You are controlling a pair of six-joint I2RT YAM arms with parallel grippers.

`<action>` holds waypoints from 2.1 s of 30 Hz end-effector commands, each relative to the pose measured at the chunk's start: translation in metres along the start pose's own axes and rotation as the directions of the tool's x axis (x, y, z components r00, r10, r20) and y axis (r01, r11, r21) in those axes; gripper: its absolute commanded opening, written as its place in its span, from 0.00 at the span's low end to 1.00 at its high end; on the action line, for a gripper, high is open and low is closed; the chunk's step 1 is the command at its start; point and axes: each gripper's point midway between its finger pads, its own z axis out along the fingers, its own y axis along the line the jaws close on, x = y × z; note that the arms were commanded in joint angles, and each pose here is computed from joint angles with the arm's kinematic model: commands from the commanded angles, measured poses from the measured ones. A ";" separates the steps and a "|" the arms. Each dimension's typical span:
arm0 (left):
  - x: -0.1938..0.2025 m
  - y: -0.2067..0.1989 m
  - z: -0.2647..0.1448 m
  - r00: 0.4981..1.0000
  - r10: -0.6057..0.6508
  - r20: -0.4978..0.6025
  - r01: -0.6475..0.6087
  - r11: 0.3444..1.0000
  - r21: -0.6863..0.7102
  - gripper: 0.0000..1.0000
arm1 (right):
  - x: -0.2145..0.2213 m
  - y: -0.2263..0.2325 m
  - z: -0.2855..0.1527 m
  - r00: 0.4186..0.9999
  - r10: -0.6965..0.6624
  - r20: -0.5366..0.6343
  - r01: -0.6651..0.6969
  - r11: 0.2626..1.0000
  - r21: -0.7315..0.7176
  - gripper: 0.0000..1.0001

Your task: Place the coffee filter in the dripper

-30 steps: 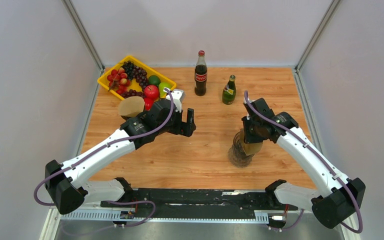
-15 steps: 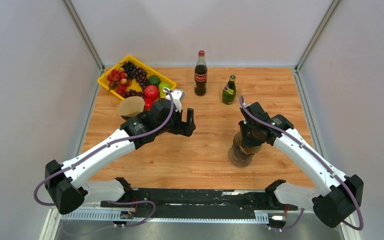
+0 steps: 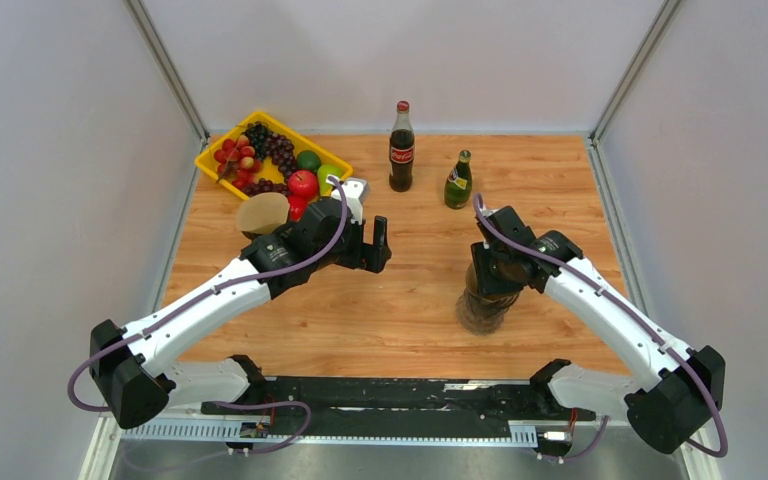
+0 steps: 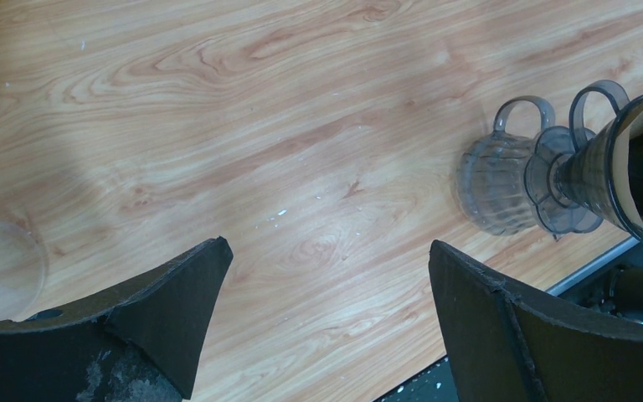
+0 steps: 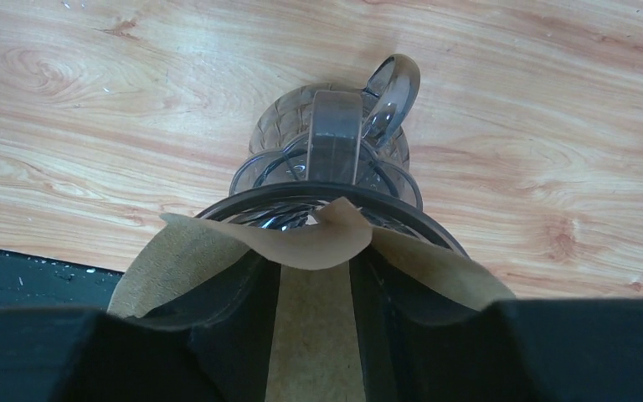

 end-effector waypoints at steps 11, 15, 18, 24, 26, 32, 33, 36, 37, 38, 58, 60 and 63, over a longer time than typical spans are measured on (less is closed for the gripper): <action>-0.008 0.001 -0.003 1.000 -0.007 0.023 0.007 1.000 -0.010 1.00 | -0.001 0.002 0.002 0.999 0.014 0.032 -0.014 1.000 -0.009 0.55; -0.008 0.001 -0.003 1.000 -0.007 0.021 0.008 1.000 -0.011 1.00 | -0.001 0.004 0.001 0.999 0.013 0.031 -0.012 1.000 -0.019 0.53; -0.008 0.001 -0.003 1.000 -0.006 0.022 0.007 1.000 -0.011 1.00 | 0.000 0.005 0.002 1.000 0.015 0.024 -0.014 1.000 -0.023 0.47; -0.007 0.001 -0.002 1.000 -0.007 0.018 0.007 1.000 -0.013 1.00 | 0.000 0.005 0.005 1.000 0.019 0.013 -0.019 1.000 -0.015 0.39; -0.007 0.001 -0.002 1.000 -0.007 0.017 0.007 1.000 -0.013 1.00 | 0.002 0.004 0.007 1.000 0.019 0.007 -0.019 1.000 -0.008 0.36; -0.006 0.002 -0.001 1.000 -0.007 0.013 0.007 1.000 -0.015 1.00 | 0.005 0.001 0.010 1.000 0.019 -0.006 -0.019 1.000 0.006 0.36; -0.006 0.002 -0.001 1.000 -0.008 0.013 0.008 1.000 -0.015 1.00 | 0.005 0.002 0.010 1.000 0.019 -0.006 -0.019 1.000 0.004 0.36; -0.005 0.003 -0.001 1.000 -0.008 0.012 0.008 1.000 -0.018 1.00 | 0.007 0.001 0.011 1.000 0.019 -0.011 -0.019 1.000 0.004 0.36; -0.005 0.003 -0.001 1.000 -0.009 0.013 0.009 1.000 -0.019 1.00 | 0.007 0.001 0.011 1.000 0.018 -0.012 -0.018 1.000 0.004 0.37; -0.005 0.003 -0.001 1.000 -0.009 0.012 0.010 1.000 -0.021 1.00 | 0.007 0.001 0.012 1.000 0.018 -0.013 -0.018 1.000 0.003 0.39; -0.004 0.006 -0.003 1.000 -0.010 0.012 0.010 0.999 -0.032 1.00 | 0.008 0.004 0.011 1.000 0.023 -0.016 -0.023 1.000 -0.013 0.54; -0.004 0.006 -0.003 1.000 -0.010 0.013 0.010 0.999 -0.031 1.00 | 0.008 0.005 0.010 1.000 0.022 -0.014 -0.023 1.000 -0.016 0.54; -0.005 0.005 -0.004 1.000 -0.012 0.015 0.012 1.000 -0.029 1.00 | 0.004 0.007 0.007 1.000 0.023 -0.001 -0.023 0.999 -0.027 0.48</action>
